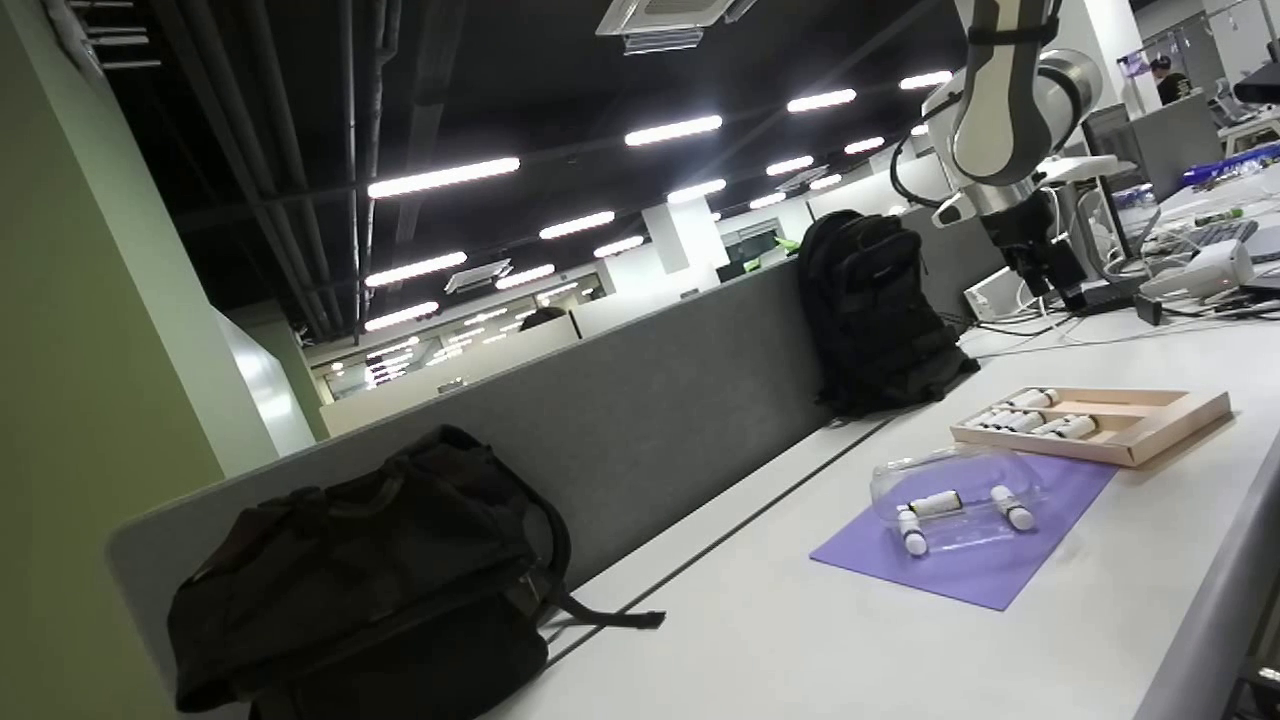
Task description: Remove the bottle from the bottom rectangular section and place it in the clear box
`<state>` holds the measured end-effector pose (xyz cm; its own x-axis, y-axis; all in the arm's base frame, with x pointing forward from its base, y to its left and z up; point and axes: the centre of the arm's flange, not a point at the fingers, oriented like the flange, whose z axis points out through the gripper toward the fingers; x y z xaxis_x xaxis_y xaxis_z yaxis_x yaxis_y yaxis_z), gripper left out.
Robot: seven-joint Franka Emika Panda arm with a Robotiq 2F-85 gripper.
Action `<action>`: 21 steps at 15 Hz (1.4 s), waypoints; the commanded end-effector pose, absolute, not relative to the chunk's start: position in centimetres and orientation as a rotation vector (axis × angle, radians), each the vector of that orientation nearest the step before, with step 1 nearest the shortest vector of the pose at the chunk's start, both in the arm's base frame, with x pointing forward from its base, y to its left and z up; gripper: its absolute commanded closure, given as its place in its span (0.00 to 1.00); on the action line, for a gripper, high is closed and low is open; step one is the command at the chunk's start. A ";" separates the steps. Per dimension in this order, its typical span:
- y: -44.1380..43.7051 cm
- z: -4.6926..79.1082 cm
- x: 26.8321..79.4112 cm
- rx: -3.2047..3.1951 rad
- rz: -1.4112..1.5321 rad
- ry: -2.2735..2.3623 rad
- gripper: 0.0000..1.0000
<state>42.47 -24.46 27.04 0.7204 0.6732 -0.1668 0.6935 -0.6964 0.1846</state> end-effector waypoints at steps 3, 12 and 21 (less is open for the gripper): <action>-23.8 25.7 43.8 2.564 -0.090 1.192 0.00; -21.9 14.4 47.3 2.556 -0.195 1.573 0.00; -23.8 9.7 48.2 2.486 -0.249 1.713 0.00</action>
